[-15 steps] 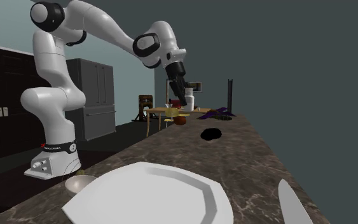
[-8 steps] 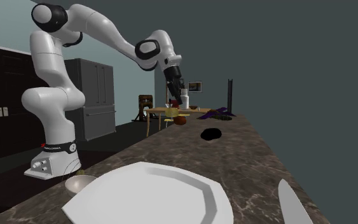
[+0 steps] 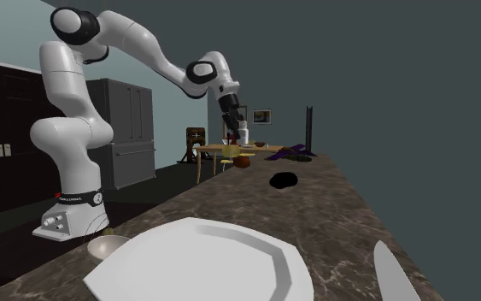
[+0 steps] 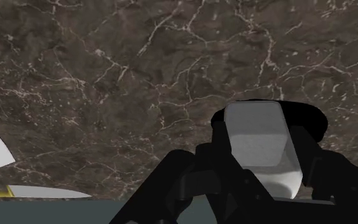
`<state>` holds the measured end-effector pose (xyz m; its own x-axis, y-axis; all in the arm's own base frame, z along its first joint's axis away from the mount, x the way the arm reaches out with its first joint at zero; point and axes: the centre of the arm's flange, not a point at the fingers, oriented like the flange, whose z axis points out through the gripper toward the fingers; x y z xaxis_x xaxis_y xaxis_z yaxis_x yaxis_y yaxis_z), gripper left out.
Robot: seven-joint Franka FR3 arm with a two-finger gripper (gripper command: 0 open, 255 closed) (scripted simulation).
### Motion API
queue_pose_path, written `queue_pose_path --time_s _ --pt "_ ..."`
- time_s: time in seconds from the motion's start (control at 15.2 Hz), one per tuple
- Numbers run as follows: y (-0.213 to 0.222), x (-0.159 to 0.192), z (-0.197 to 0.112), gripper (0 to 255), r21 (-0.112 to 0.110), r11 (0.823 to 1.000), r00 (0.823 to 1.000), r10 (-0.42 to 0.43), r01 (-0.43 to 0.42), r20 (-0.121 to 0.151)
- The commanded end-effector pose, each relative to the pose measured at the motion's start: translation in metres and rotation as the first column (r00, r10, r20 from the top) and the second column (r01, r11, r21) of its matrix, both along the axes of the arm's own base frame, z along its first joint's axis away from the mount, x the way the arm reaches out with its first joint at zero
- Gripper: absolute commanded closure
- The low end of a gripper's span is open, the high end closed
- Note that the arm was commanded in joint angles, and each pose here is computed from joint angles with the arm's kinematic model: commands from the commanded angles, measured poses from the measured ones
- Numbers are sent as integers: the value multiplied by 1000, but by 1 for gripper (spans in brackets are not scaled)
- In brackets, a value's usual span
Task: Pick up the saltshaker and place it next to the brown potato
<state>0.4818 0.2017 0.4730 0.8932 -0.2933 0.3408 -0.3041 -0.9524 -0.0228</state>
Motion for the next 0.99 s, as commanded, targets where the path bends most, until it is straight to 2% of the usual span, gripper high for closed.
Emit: queue_pose_path --time_s 0.0,0.92 --pt "26 -11 1 255 0 1000 1000 -2 2 1" --pt "202 -66 2 255 0 1000 1000 -2 2 1"
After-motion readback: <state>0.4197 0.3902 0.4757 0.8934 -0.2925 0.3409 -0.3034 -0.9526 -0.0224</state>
